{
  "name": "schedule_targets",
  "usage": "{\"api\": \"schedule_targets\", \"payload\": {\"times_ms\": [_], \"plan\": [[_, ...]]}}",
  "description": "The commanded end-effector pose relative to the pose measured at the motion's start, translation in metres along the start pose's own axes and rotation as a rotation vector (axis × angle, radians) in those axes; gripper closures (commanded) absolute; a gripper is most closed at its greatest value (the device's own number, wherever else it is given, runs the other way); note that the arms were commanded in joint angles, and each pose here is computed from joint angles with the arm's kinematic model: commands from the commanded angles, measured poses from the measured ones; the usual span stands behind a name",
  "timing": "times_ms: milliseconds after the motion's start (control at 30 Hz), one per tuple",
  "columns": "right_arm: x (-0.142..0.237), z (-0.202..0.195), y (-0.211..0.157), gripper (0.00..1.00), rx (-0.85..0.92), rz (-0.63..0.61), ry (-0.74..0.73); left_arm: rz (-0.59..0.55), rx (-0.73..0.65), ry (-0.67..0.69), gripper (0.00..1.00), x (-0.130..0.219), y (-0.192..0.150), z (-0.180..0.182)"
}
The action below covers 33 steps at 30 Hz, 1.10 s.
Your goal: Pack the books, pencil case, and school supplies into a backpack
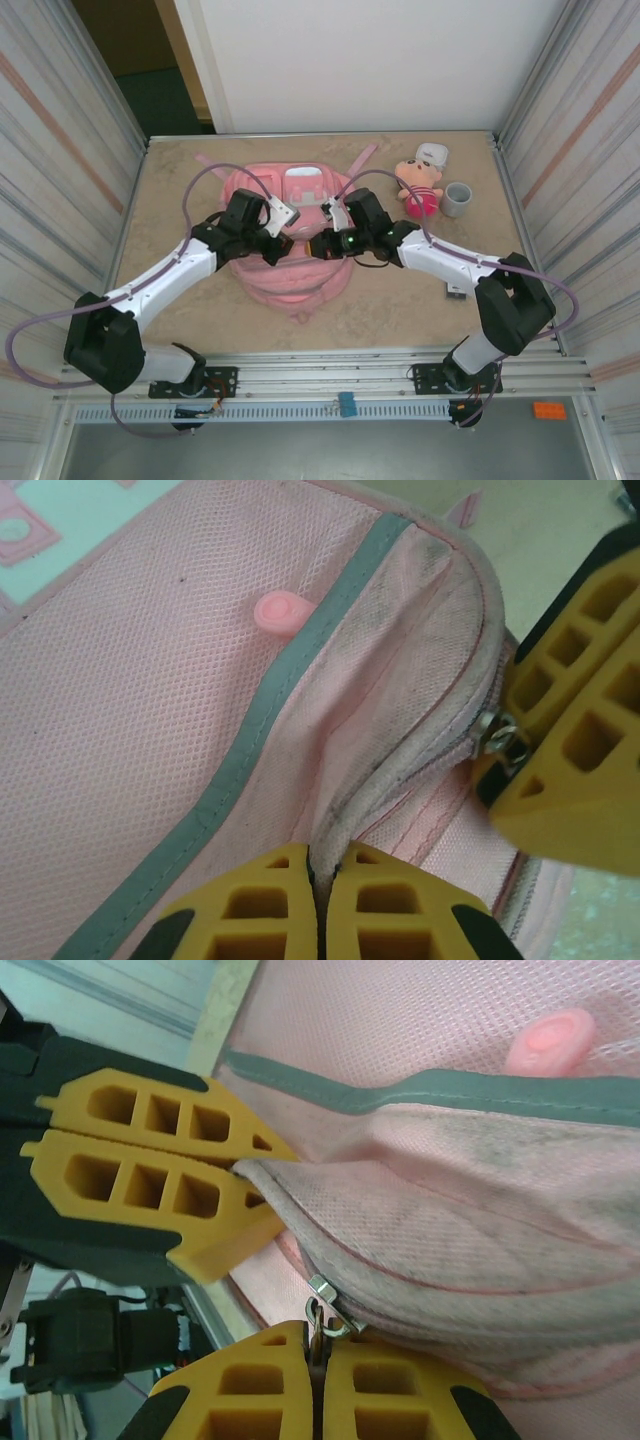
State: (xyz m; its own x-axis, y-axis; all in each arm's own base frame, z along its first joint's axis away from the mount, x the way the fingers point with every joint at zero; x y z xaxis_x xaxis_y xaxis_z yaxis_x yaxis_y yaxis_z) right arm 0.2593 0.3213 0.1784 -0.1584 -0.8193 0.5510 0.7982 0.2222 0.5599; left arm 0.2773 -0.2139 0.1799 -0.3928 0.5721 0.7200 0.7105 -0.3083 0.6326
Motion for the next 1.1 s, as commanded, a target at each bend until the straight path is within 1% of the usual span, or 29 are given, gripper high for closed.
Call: {"api": "schedule_targets", "payload": {"times_ms": [0, 67, 100, 133, 167, 200, 233, 367, 533, 633, 767, 900, 1067], "plan": [[-0.003, 0.029, -0.017, 1.0, -0.047, 0.051, 0.07, -0.136, 0.092, -0.121, 1.0, 0.006, 0.035, -0.027], [0.0, 0.033, -0.014, 1.0, -0.04, 0.031, 0.066, -0.147, 0.1, -0.128, 1.0, 0.008, 0.033, -0.028], [0.004, 0.034, -0.014, 0.91, -0.041, 0.019, 0.055, -0.155, 0.097, -0.132, 1.0, 0.01, 0.032, -0.028], [0.009, 0.033, -0.012, 0.78, -0.042, 0.006, 0.041, -0.166, 0.087, -0.136, 1.0, 0.012, 0.032, -0.029], [0.015, 0.033, -0.012, 0.62, -0.041, -0.005, 0.025, -0.18, 0.072, -0.144, 1.0, 0.014, 0.03, -0.03], [0.021, 0.033, -0.011, 0.54, -0.045, -0.016, 0.01, -0.194, 0.058, -0.149, 1.0, 0.015, 0.03, -0.031], [0.026, 0.031, -0.011, 0.51, -0.054, -0.026, 0.002, -0.202, 0.045, -0.153, 1.0, 0.016, 0.028, -0.032], [0.037, 0.021, -0.007, 0.47, -0.148, -0.066, 0.018, -0.201, -0.045, -0.178, 1.0, 0.017, 0.021, -0.035], [0.037, -0.005, 0.006, 0.49, -0.294, -0.084, -0.007, -0.189, -0.131, -0.223, 1.0, 0.016, 0.019, -0.04], [0.039, -0.01, 0.017, 0.49, -0.303, -0.106, -0.002, -0.168, -0.192, -0.237, 1.0, 0.016, 0.015, -0.043], [0.045, -0.017, 0.026, 0.49, -0.325, -0.14, -0.005, -0.144, -0.271, -0.221, 1.0, 0.017, 0.01, -0.041], [0.049, -0.021, 0.032, 0.52, -0.335, -0.158, 0.03, -0.134, -0.32, -0.247, 1.0, 0.017, 0.006, -0.045], [0.05, -0.025, 0.039, 0.52, -0.346, -0.176, 0.046, -0.13, -0.37, -0.257, 1.0, 0.017, 0.004, -0.046]]}}
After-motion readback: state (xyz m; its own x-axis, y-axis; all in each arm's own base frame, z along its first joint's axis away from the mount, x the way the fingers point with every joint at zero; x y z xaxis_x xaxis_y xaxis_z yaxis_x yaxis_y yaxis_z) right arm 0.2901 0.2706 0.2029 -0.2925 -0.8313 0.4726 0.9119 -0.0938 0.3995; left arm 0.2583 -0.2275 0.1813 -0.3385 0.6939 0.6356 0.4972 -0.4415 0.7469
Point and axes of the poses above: each hand's point on the last joint's axis, 136 mm out from that joint toward the fingers, its own x axis back along the fingers, its own z axis along the line the jaws close on, y = z × x, the point moved 3 cm from there along x, back along the fingers, and after that the axes turned 11 degrees about x, right-handed, at the moved point
